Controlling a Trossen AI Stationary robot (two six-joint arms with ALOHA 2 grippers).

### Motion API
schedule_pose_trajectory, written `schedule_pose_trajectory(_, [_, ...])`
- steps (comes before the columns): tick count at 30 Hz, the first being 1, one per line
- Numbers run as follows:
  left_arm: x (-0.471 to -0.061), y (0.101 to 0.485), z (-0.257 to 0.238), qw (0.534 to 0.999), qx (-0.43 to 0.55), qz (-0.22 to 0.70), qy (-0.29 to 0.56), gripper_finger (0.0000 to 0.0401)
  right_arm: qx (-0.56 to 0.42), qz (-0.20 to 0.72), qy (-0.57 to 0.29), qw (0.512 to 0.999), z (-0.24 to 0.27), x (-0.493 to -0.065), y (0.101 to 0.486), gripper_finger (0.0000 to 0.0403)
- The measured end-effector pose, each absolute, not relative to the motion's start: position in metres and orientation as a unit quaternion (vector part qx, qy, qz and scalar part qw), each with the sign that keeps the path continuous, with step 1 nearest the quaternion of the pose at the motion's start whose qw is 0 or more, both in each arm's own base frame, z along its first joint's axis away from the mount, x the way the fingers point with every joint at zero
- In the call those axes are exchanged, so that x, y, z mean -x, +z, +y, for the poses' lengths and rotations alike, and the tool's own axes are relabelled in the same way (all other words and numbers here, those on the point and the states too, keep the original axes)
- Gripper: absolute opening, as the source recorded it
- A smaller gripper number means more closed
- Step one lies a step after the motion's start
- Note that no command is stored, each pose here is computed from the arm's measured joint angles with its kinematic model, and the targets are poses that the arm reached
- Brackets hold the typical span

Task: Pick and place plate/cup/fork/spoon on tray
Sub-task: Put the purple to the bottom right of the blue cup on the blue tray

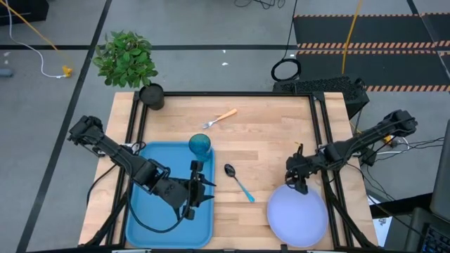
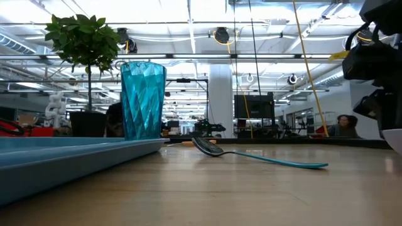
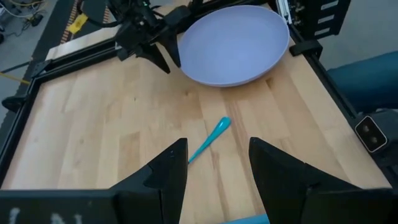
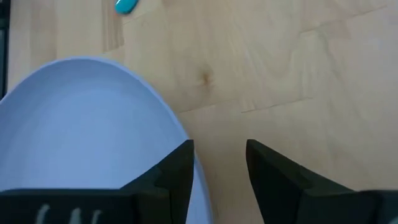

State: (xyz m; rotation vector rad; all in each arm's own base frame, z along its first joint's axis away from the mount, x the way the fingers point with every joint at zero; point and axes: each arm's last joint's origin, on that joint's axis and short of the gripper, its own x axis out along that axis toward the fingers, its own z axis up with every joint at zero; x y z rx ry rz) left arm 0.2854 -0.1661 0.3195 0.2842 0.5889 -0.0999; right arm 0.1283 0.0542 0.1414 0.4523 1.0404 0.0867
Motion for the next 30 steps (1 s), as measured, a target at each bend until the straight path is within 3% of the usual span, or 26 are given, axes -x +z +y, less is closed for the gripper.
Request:
schedule_pose_trajectory(8, [-0.285,0.319,-0.166,0.946,-0.140,0.289,-0.049,0.0175,-0.204,0.513,0.052,0.832,0.059,-0.127,0.137,0.0099])
schedule_pose_trajectory(13, [-0.286,0.320,-0.166,0.946,-0.143,0.287,-0.051,0.0175,-0.230,0.477,0.064,0.846,0.062,-0.133,0.143,0.0082])
schedule_pose_trajectory(20, [-0.286,0.320,-0.166,0.946,-0.148,0.285,-0.052,0.0175,-0.248,0.451,0.087,0.853,0.067,-0.136,0.149,0.0104])
schedule_pose_trajectory(30, [-0.286,0.320,-0.166,0.945,-0.152,0.285,-0.054,0.0175,-0.182,0.483,0.084,0.852,0.074,-0.128,0.140,0.0124])
